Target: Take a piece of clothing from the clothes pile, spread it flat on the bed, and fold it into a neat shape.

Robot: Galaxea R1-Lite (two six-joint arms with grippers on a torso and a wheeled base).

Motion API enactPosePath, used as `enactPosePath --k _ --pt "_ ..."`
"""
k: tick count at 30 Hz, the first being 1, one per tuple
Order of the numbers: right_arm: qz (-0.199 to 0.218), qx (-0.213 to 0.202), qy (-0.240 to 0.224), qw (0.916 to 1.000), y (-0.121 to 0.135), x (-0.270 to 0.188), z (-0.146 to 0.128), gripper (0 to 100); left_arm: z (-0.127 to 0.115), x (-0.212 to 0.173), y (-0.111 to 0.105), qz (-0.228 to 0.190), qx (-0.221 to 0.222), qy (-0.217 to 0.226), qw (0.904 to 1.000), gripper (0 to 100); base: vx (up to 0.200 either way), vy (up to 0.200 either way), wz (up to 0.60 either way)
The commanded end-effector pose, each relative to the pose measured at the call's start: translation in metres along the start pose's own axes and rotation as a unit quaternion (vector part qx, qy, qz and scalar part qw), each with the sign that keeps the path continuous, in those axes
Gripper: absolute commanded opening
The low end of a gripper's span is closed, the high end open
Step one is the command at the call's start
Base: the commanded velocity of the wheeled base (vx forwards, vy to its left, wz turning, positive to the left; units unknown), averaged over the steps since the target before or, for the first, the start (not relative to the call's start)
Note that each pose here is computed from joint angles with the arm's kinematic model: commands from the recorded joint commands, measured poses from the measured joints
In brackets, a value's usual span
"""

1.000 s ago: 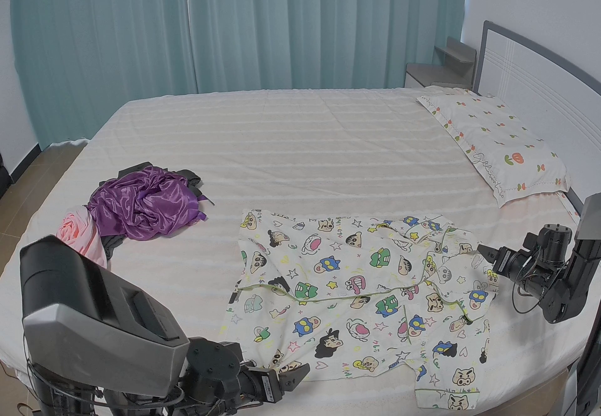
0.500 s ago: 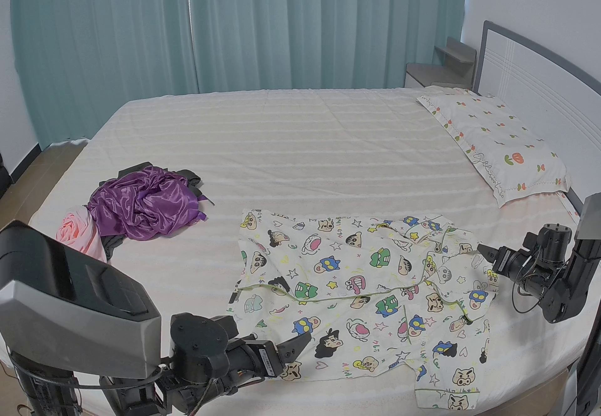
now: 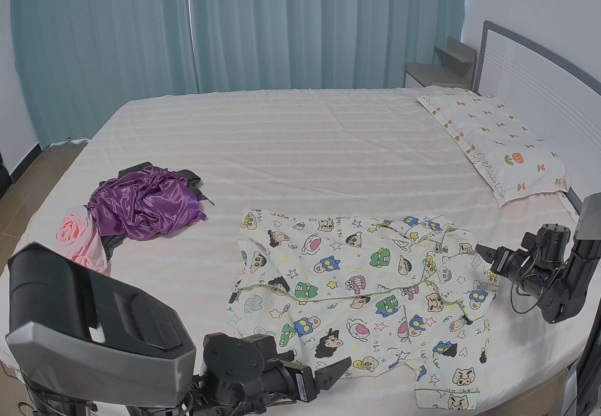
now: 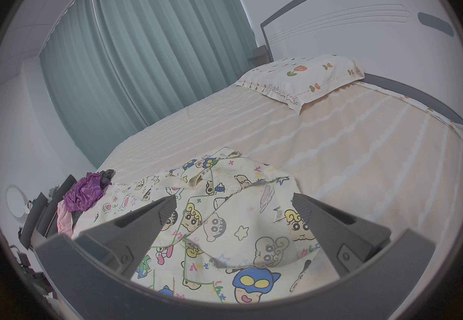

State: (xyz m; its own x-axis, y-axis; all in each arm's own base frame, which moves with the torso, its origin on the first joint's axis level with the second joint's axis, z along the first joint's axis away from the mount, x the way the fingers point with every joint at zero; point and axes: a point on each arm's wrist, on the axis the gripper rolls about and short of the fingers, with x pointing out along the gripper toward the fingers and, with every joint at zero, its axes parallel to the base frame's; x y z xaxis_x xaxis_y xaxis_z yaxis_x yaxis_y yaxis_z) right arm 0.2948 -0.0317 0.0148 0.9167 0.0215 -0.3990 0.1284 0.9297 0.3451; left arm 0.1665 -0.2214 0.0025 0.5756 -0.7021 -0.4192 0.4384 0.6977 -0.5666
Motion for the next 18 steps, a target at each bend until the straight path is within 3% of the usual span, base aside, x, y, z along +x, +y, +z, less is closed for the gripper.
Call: enactPosePath --k 1,3,4,9,13,18 --pt "0.001 0.0 0.0 1.0 0.0 0.0 0.0 100 -0.015 -0.004 0.0 -0.008 0.008 0.037 0.9993 100 0.0 0.0 0.0" --pt "0.001 0.0 0.0 1.0 0.0 0.0 0.0 100 -0.016 -0.005 0.001 -0.009 0.008 0.043 0.999 100 0.0 0.0 0.0" --pt "0.001 0.0 0.001 1.0 0.0 0.0 -0.001 100 -0.023 -0.013 0.004 -0.013 0.01 0.073 0.9972 100 0.0 0.0 0.0" --pt "0.0 0.0 0.003 1.0 0.0 0.0 -0.001 100 -0.038 -0.025 0.012 0.001 0.016 0.125 0.992 100 0.0 0.0 0.0" --pt "0.0 0.0 0.002 1.0 0.0 0.0 -0.001 100 -0.053 -0.042 0.024 0.023 0.041 0.186 0.9814 100 0.0 0.0 0.0" --pt "0.001 0.0 0.002 1.0 0.001 0.0 -0.001 100 -0.057 -0.041 0.03 0.032 0.047 0.197 0.9788 100 0.0 0.0 0.0"
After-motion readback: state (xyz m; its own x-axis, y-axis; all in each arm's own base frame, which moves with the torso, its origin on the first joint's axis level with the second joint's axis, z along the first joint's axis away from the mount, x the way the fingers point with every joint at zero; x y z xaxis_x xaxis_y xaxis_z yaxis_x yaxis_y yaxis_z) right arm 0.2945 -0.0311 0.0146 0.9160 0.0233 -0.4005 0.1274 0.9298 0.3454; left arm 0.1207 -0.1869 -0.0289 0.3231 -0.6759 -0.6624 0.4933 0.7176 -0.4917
